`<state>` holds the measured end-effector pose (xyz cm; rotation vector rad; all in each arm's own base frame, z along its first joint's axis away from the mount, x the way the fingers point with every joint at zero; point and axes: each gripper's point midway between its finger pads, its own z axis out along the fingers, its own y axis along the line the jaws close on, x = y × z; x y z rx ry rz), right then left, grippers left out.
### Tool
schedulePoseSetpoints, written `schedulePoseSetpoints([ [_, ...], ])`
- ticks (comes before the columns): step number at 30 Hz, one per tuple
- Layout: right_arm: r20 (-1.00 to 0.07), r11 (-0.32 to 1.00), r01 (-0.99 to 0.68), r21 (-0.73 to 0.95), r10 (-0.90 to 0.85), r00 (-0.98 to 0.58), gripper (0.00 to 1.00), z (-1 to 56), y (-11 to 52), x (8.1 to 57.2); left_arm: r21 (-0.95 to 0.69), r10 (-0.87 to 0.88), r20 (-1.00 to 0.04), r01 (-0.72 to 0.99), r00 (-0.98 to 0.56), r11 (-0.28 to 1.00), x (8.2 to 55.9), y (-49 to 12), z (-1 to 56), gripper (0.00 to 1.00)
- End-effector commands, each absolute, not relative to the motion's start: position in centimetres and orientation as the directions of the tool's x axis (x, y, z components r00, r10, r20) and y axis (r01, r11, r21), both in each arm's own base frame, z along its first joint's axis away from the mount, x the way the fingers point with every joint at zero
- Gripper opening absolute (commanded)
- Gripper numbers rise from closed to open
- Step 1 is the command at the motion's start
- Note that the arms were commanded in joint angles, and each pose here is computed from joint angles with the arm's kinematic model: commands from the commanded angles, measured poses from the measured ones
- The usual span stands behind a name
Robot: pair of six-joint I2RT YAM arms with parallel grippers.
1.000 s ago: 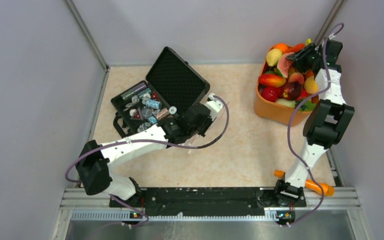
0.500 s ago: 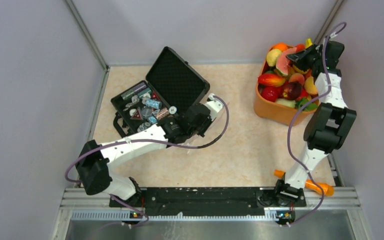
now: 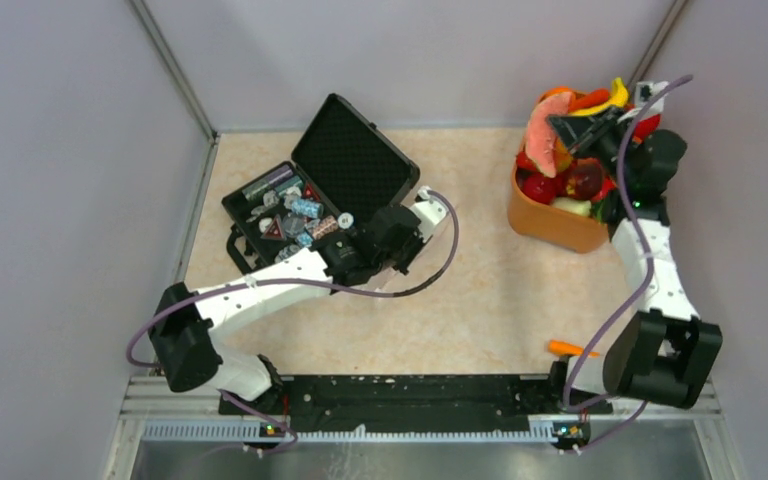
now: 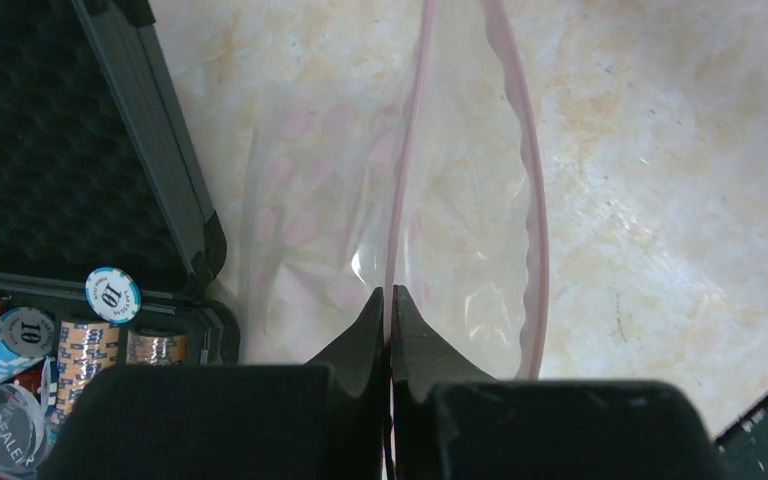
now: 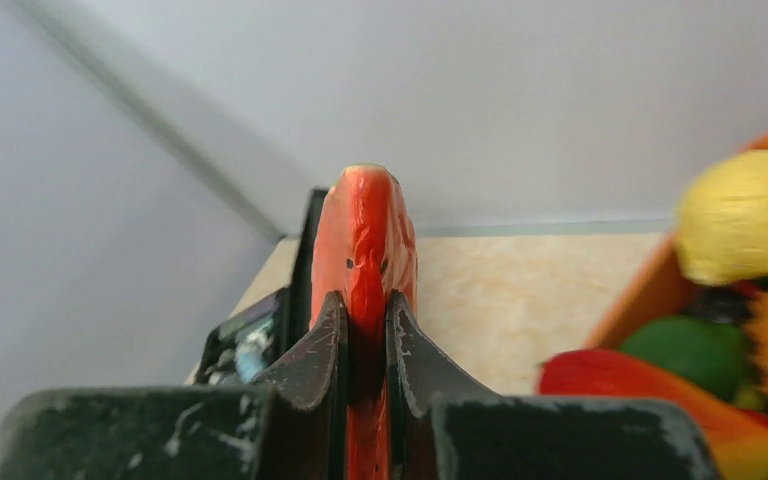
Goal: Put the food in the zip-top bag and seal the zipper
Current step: Pick up the fake fruit from the bin, then place the fake fruit in the zipper food storage bag.
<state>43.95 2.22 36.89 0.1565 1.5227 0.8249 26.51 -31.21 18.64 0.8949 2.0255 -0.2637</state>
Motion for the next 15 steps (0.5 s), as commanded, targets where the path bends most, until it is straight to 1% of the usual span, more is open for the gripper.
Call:
schedulePoseSetpoints([
  [1, -0.899, 0.719, -0.644, 0.261, 0.424, 0.109, 0.00, 42.5, 7.7, 37.2, 0.077, 0.443, -0.859, 0.791, -0.257, 0.607, 24.3, -32.7, 23.4, 0.00],
  [3, -0.911, 0.649, -0.724, 0.234, 0.407, 0.070, 0.00, 42.3, 9.8, 34.9, 0.043, 0.422, -0.872, 0.819, -0.249, 0.572, 23.4, -33.2, 23.9, 0.00],
  [5, -0.888, 0.617, -0.709, 0.343, 0.458, -0.032, 0.00, 41.4, 10.5, 34.2, 0.028, 0.381, -0.888, 0.798, -0.256, 0.602, 23.7, -33.1, 24.5, 0.00],
  [7, -0.858, 0.622, -0.643, 0.447, 0.502, -0.111, 0.00, 39.9, 11.0, 33.9, 0.015, 0.335, -0.900, 0.748, -0.279, 0.664, 24.6, -32.6, 24.6, 0.00],
  [8, -0.851, 0.648, -0.601, 0.468, 0.513, -0.109, 0.00, 39.3, 11.2, 33.8, 0.014, 0.316, -0.905, 0.722, -0.285, 0.692, 25.1, -32.4, 24.7, 0.00],
  [10, -0.788, 0.686, -0.413, 0.600, 0.596, -0.156, 0.00, 37.2, 11.1, 33.9, -0.002, 0.273, -0.912, 0.668, -0.307, 0.744, 26.0, -32.1, 24.7, 0.00],
  [11, -0.770, 0.689, -0.363, 0.628, 0.619, -0.157, 0.00, 36.5, 11.5, 33.5, -0.013, 0.254, -0.913, 0.647, -0.319, 0.763, 26.3, -32.0, 24.6, 0.00],
  [14, -0.690, 0.622, -0.317, 0.716, 0.701, -0.182, 0.00, 35.4, 14.2, 31.2, -0.049, 0.227, -0.908, 0.628, -0.351, 0.777, 26.6, -32.8, 23.7, 0.00],
  [15, -0.638, 0.590, -0.257, 0.766, 0.747, -0.186, 0.00, 34.3, 14.4, 30.8, -0.060, 0.214, -0.907, 0.615, -0.363, 0.787, 26.8, -33.0, 23.5, 0.00],
])
